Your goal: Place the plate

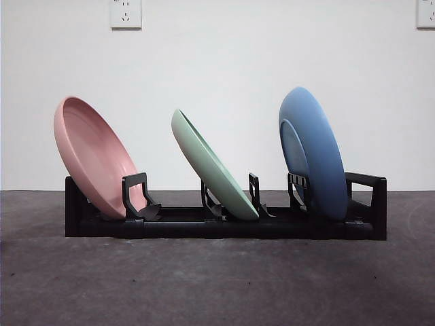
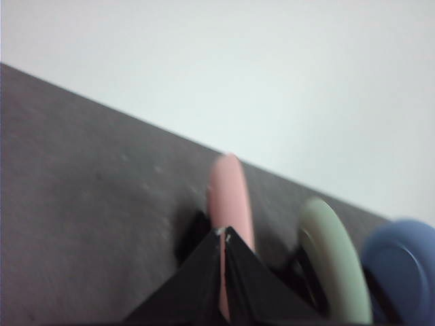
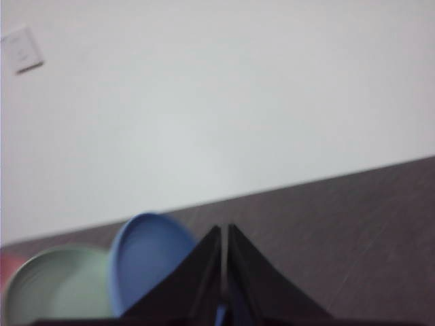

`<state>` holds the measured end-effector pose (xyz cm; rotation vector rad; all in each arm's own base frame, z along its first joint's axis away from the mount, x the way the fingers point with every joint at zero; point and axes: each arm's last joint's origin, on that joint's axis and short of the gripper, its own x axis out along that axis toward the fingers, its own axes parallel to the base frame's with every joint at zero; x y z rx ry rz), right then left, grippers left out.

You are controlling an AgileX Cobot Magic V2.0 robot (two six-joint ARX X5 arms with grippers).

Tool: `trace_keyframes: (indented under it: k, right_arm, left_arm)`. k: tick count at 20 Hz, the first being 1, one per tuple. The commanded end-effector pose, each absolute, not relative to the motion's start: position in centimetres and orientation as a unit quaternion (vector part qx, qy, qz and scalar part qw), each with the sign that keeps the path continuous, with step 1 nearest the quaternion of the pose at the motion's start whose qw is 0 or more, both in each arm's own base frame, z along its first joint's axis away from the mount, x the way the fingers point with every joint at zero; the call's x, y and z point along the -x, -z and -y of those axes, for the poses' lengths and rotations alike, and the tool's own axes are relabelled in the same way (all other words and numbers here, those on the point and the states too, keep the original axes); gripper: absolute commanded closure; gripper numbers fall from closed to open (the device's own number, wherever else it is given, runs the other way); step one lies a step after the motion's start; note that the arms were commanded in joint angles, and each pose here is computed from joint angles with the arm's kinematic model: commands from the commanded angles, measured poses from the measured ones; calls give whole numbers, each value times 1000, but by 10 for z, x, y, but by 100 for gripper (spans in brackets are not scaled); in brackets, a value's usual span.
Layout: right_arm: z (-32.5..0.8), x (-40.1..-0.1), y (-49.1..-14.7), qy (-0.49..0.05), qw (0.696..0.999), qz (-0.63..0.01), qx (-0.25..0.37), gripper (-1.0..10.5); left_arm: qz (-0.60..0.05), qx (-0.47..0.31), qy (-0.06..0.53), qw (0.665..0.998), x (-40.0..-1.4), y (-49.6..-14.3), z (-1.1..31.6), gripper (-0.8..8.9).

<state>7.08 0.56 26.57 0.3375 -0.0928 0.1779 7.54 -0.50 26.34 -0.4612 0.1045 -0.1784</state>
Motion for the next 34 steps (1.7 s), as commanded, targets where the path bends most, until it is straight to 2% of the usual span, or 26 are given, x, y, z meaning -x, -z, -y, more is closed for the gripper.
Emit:
trace_keyframes:
  k: [1,7,13,19,20,23,28,31,34]
  right_arm:
    - [-7,-67,-286,-115,978,2,-172,933]
    - [-13,-73,-318,-186,963,-110,-163,933]
    - [-15,-93,-330,-207,936,-219,-180,933]
    - [-21,-116,-337,-231,919,-288,-141,932]
    - [-23,-119,-337,-238,916,-292,-134,928]
    - [-29,-129,-331,-260,906,-316,-108,669]
    - [-38,-143,-322,-263,876,-381,-136,669]
    - [-50,-169,-327,-265,853,-425,-143,670]
    - [-61,-203,-338,-271,845,-440,-137,670]
  left_arm:
    - [-88,212,117,966,-73,-288,7,803]
    - [-194,176,161,951,-80,-318,10,803]
    - [-318,146,165,922,-97,-330,12,803]
    - [-421,155,150,881,-121,-331,12,802]
    - [-425,155,149,879,-124,-330,12,768]
    - [-429,155,149,878,-128,-329,12,504]
    - [-416,147,154,884,-129,-331,12,501]
    - [-416,146,154,884,-129,-331,12,501]
    - [-416,146,154,884,-129,-331,12,501]
